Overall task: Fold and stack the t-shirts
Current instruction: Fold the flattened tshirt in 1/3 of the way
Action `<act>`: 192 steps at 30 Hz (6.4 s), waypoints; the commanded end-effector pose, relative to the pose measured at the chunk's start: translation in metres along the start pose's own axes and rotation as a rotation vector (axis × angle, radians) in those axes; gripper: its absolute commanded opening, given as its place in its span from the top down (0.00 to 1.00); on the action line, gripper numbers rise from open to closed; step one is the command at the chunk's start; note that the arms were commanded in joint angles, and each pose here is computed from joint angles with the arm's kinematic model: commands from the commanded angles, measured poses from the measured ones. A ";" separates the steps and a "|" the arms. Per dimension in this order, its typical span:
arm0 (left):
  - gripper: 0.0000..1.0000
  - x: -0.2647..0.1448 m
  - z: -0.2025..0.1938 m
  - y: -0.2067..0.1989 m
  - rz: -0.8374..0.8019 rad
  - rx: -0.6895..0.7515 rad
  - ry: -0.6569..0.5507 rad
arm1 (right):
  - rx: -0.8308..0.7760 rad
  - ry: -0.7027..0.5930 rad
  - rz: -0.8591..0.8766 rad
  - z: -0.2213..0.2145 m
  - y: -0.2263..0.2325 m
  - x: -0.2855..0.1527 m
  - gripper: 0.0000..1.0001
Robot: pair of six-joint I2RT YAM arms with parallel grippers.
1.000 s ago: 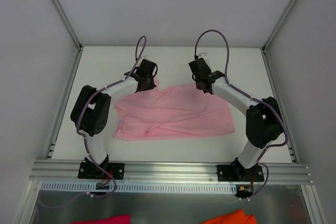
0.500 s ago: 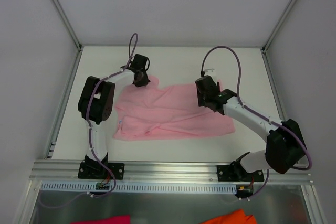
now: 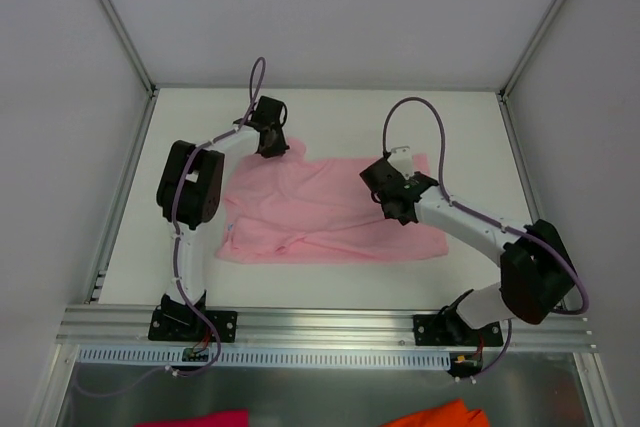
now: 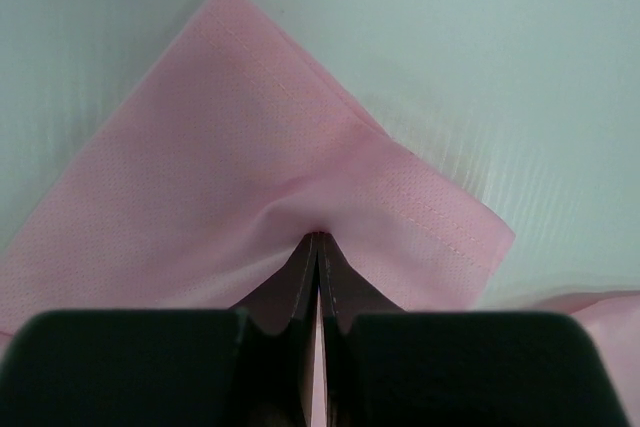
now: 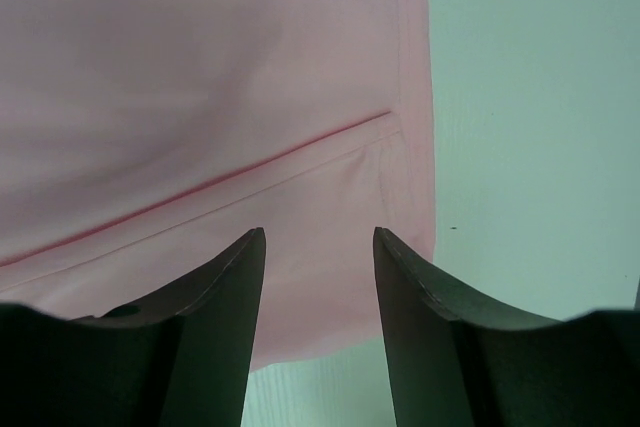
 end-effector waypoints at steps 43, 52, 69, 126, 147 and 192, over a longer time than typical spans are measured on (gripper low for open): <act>0.79 -0.153 -0.028 -0.027 -0.250 0.083 -0.189 | -0.318 -0.052 0.682 -0.002 0.161 -0.036 0.61; 0.80 -0.145 -0.036 -0.032 -0.249 0.091 -0.169 | -0.433 -0.075 0.843 0.002 0.200 -0.061 0.61; 0.80 -0.150 -0.033 -0.025 -0.236 0.090 -0.201 | -0.562 -0.045 0.925 0.000 0.235 -0.048 0.60; 0.80 -0.144 -0.041 -0.015 -0.211 0.109 -0.191 | -0.638 -0.387 0.952 0.064 0.265 -0.079 0.61; 0.80 -0.156 -0.040 -0.001 -0.185 0.112 -0.227 | -0.613 -0.539 0.624 0.103 0.248 -0.035 0.99; 0.82 -0.155 -0.038 0.000 -0.190 0.088 -0.242 | 0.041 0.109 -0.144 0.020 -0.019 0.062 0.51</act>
Point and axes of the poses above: each gripper's point midway between its finger pads, its own x axis out along the fingers, its own y axis along the line the jaws close on, z = x × y, the point moved 1 cm from there along -x, back along the fingers, and after that the axes turned 8 degrees about -x, right-handed, at the moved point
